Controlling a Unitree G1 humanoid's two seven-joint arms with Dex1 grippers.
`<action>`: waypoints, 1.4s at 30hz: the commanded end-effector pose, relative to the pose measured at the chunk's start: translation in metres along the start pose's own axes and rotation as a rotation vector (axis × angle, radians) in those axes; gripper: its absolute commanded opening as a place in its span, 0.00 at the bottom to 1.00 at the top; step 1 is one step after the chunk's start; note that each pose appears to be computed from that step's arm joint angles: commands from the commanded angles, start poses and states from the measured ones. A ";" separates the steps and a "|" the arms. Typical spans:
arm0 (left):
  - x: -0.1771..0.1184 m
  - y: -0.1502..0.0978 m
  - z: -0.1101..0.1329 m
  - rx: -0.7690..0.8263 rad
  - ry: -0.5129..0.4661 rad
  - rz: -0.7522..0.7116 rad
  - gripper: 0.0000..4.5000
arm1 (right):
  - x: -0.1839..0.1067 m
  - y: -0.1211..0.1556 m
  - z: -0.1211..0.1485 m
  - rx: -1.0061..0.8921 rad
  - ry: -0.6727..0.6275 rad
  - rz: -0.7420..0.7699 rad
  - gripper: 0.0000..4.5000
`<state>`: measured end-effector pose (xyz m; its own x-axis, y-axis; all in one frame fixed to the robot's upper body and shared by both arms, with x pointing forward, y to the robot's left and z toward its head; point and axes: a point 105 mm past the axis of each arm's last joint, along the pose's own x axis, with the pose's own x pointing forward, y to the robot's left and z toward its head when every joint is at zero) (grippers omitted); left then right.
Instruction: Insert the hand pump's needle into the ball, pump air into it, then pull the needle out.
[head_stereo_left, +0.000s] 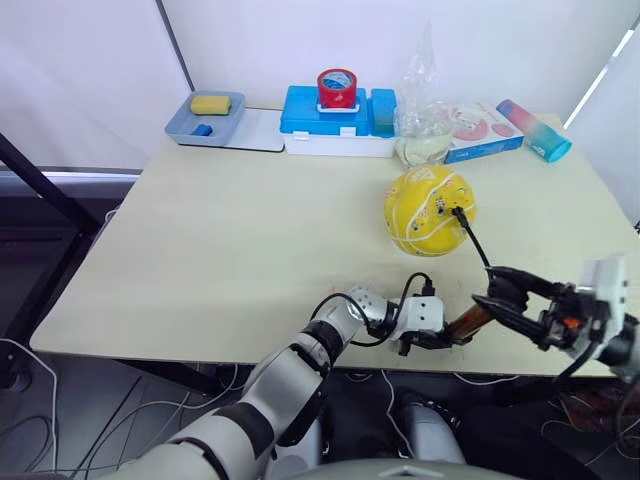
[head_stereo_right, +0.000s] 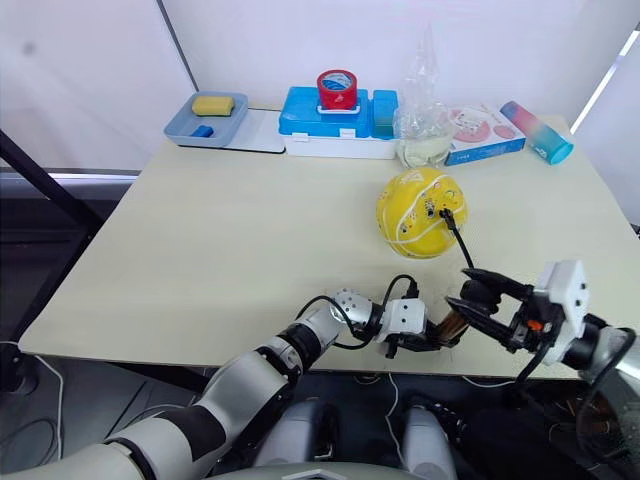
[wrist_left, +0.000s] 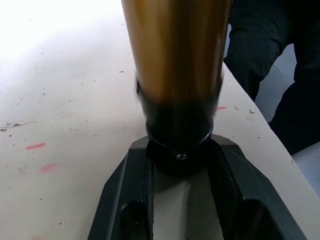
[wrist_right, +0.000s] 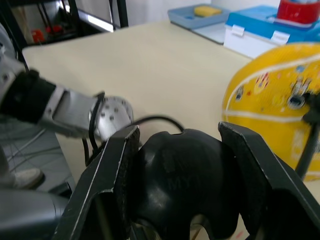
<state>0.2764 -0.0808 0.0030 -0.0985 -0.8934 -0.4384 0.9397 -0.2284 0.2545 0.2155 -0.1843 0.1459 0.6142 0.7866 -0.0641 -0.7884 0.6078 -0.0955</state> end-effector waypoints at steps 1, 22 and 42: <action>0.013 -0.023 -0.011 -0.023 0.041 -0.074 0.23 | 0.001 0.006 -0.001 0.003 -0.013 0.023 0.45; 0.012 -0.023 -0.007 -0.041 0.002 -0.073 0.23 | -0.047 -0.012 0.133 -0.067 -0.169 0.017 0.45; 0.013 -0.023 -0.002 -0.071 -0.040 -0.079 0.23 | -0.011 -0.006 -0.017 0.055 0.078 -0.012 0.45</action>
<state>0.2725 -0.0786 0.0018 -0.1187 -0.9033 -0.4122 0.9486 -0.2258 0.2218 0.2129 -0.1937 0.1468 0.6042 0.7913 -0.0940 -0.7968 0.5999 -0.0720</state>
